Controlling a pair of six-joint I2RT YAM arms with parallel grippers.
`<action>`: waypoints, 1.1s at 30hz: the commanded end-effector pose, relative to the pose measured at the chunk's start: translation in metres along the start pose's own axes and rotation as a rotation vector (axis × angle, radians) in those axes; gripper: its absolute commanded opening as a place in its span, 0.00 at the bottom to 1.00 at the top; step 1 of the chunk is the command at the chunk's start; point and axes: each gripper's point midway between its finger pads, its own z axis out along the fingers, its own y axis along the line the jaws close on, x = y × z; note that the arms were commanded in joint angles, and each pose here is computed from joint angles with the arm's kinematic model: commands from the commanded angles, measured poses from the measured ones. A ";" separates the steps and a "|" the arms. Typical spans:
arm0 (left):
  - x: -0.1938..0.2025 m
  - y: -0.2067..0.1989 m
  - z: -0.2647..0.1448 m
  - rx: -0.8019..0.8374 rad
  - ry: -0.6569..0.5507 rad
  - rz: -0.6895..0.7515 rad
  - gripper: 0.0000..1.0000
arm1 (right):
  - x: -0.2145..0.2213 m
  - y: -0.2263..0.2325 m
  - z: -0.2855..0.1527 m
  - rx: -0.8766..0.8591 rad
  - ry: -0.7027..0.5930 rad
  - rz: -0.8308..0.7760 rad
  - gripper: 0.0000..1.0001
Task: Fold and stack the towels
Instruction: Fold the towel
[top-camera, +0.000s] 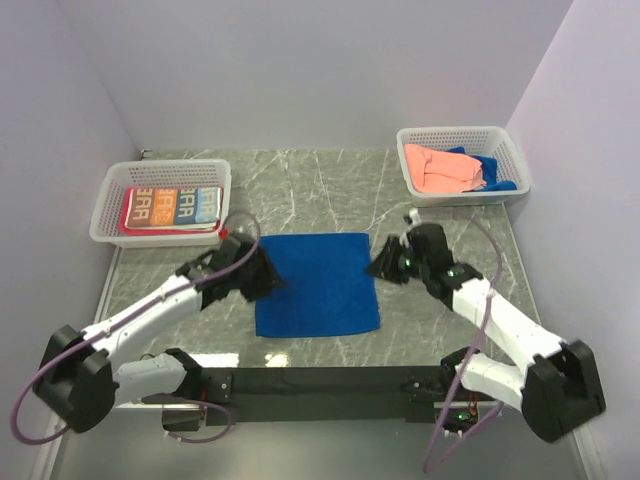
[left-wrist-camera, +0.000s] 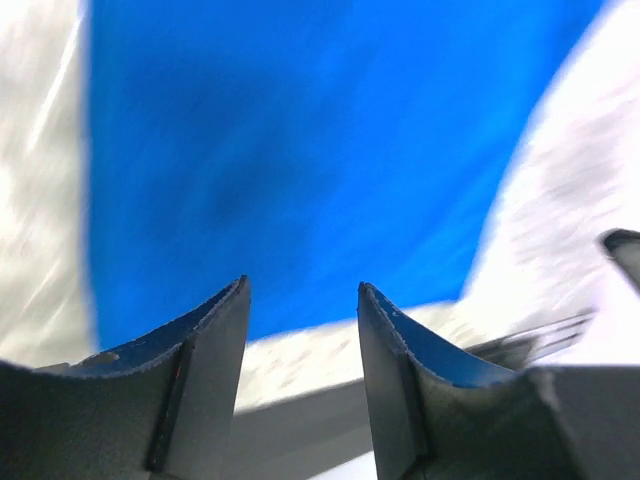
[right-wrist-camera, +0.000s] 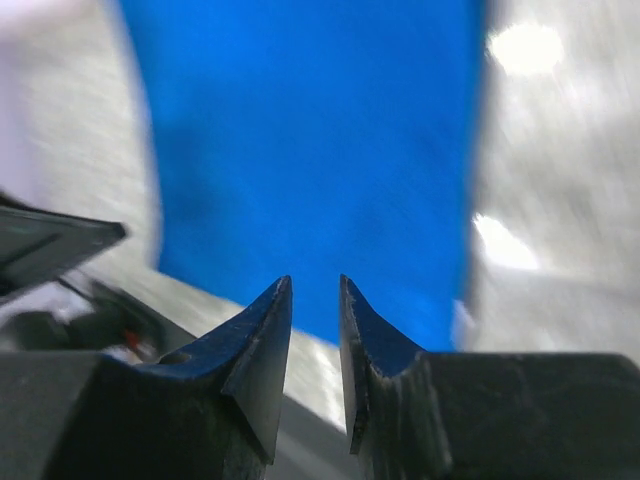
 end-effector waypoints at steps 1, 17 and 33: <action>-0.075 -0.059 -0.009 0.120 -0.187 0.040 0.52 | -0.062 0.040 0.018 -0.101 -0.108 -0.085 0.33; -0.185 -0.044 0.117 -0.019 -0.147 0.025 0.15 | -0.152 0.007 0.142 -0.143 -0.127 0.030 0.29; -0.174 0.008 0.135 -0.101 -0.102 -0.066 0.15 | -0.140 -0.070 0.144 0.019 -0.118 0.157 0.25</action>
